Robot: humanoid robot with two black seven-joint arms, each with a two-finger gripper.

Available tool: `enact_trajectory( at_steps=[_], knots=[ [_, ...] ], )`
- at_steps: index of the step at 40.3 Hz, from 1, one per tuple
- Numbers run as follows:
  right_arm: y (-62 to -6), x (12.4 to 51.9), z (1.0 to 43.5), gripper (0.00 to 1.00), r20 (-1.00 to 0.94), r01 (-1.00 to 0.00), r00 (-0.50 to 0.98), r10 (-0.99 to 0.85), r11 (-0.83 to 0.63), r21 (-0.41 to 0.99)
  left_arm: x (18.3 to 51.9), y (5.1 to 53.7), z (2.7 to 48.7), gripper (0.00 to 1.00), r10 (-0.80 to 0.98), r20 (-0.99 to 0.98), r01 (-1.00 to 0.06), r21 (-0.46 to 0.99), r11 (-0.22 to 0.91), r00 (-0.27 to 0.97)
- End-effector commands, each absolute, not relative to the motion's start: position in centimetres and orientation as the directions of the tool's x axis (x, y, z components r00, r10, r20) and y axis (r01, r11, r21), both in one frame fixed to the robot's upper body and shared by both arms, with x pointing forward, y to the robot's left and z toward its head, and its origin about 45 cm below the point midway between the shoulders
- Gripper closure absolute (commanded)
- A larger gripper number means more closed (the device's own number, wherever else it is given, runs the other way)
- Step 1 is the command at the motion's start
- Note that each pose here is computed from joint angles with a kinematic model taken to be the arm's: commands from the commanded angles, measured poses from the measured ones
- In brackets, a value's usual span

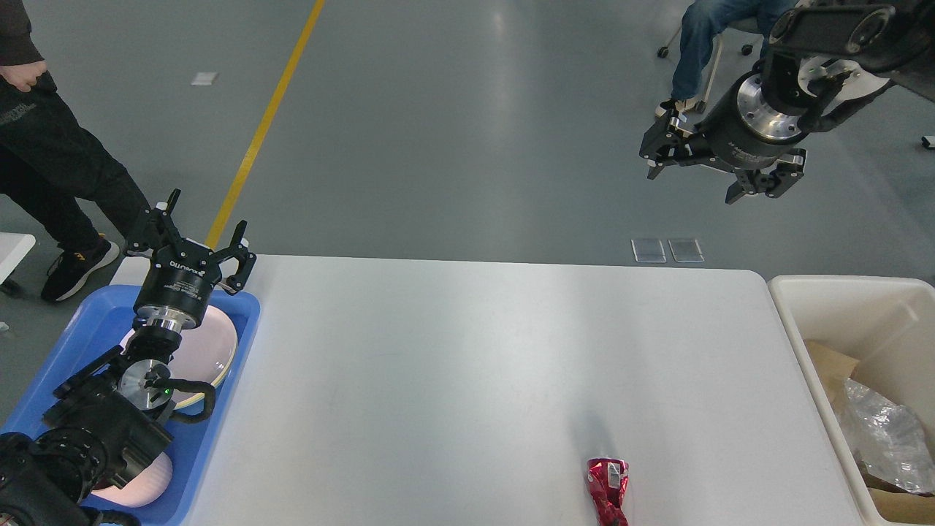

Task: Tidy desktop
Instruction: 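Bring the right gripper back over the table toward the red can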

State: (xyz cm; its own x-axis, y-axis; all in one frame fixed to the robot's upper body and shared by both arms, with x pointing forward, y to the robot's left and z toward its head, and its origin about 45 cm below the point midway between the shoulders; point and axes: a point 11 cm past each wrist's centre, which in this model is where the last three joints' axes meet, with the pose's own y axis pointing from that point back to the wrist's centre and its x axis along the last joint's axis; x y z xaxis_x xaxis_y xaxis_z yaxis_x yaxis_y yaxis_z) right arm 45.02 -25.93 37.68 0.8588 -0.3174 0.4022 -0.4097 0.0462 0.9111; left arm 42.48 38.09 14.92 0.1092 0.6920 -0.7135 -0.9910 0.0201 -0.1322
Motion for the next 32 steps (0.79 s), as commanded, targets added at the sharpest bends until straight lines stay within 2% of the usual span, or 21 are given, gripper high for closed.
enact_trajectory(
  at_steps=[1, 7, 12, 19, 32],
  knots=[
    [-26.4, 45.3, 38.2, 0.0, 0.409, -0.421, 0.851, -0.329, 0.037, 0.906, 42.5, 38.1, 14.9, 0.04, 0.692, -0.714, -0.991, -0.132, 0.02, 0.109],
    [-26.3, 45.3, 38.2, 0.0, 0.404, -0.419, 0.852, -0.332, 0.028, 0.908, 42.5, 38.1, 14.9, 0.04, 0.692, -0.714, -0.991, -0.132, 0.02, 0.109],
    [-25.7, 44.6, 34.8, 0.0, 0.348, -0.356, 0.882, -0.316, 0.035, 0.934, 42.5, 38.1, 14.9, 0.04, 0.692, -0.714, -0.991, -0.132, 0.02, 0.109],
    [-26.5, 44.0, 34.0, 0.0, 0.334, -0.335, 0.888, -0.317, 0.051, 0.941, 42.5, 38.1, 14.9, 0.04, 0.692, -0.714, -0.991, -0.132, 0.02, 0.109],
    [-28.0, 42.0, 32.0, 0.0, 0.454, -0.424, 0.838, -0.302, 0.161, 0.891, 42.5, 38.1, 14.9, 0.04, 0.692, -0.714, -0.991, -0.132, 0.02, 0.109]
  ],
)
